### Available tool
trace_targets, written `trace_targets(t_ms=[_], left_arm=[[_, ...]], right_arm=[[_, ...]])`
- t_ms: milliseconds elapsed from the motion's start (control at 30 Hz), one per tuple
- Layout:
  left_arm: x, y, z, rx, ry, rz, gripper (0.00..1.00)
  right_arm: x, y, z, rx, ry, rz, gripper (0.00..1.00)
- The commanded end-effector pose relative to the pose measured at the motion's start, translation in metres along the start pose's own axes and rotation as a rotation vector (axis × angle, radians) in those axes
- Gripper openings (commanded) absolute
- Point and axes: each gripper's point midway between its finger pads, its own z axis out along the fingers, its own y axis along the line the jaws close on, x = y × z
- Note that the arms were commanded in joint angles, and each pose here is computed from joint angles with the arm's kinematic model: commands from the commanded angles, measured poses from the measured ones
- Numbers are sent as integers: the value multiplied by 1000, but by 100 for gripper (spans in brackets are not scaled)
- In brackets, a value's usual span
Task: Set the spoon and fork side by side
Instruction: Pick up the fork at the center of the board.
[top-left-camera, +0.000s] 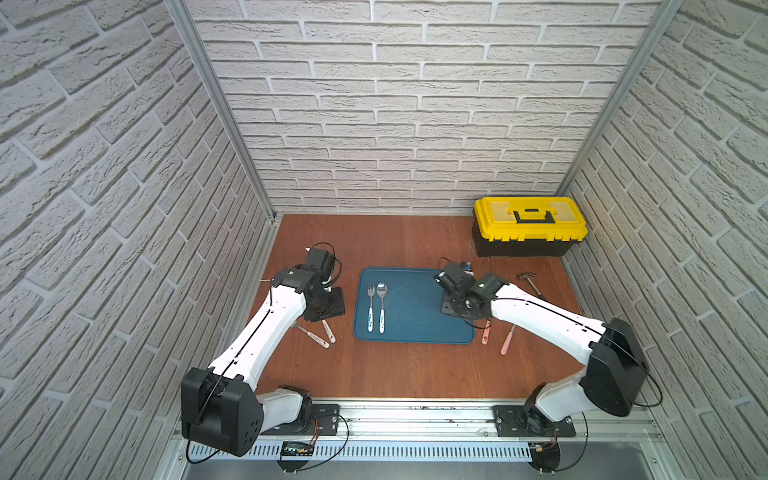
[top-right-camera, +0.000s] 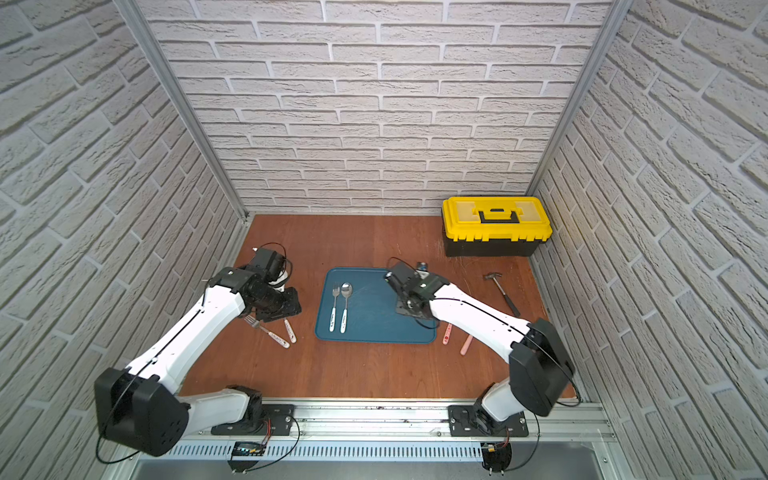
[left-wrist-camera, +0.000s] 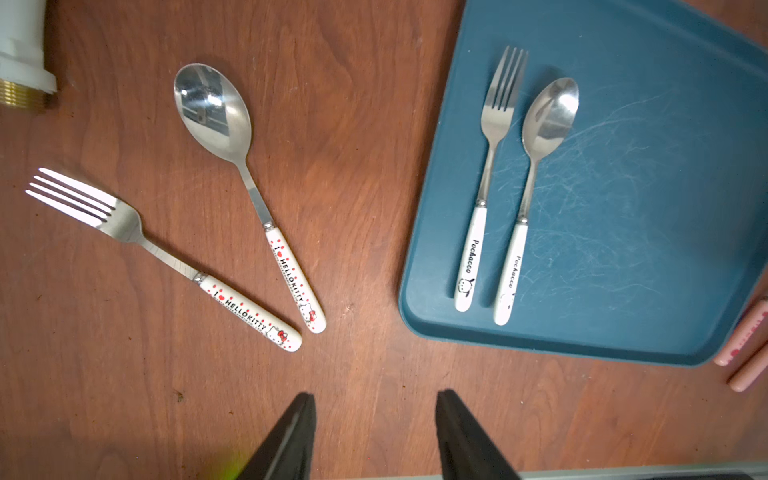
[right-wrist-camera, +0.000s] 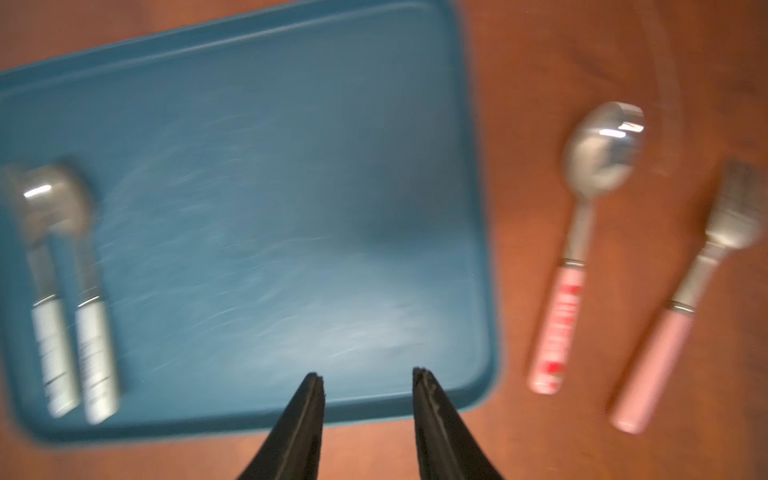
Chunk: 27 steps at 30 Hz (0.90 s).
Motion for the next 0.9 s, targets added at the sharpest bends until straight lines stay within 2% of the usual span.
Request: trace_targets(t_ms=[0, 100, 300, 533, 767, 867], left_arm=[[0, 4, 8, -13, 13, -18, 52], [-6, -2, 12, 6, 16, -18, 52], [-13, -10, 15, 25, 28, -1, 52], [-13, -10, 20, 21, 45, 7, 52], [-16, -11, 21, 24, 43, 6, 52], [-15, -1, 19, -29, 37, -16, 52]], right_arm=[[4, -61, -6, 89, -36, 89, 41], [12, -96, -3, 134, -15, 172, 44], [39, -126, 20, 182, 96, 264, 46], [50, -133, 41, 186, 161, 288, 45], [51, -132, 48, 179, 173, 285, 41], [47, -130, 42, 148, 143, 288, 39]])
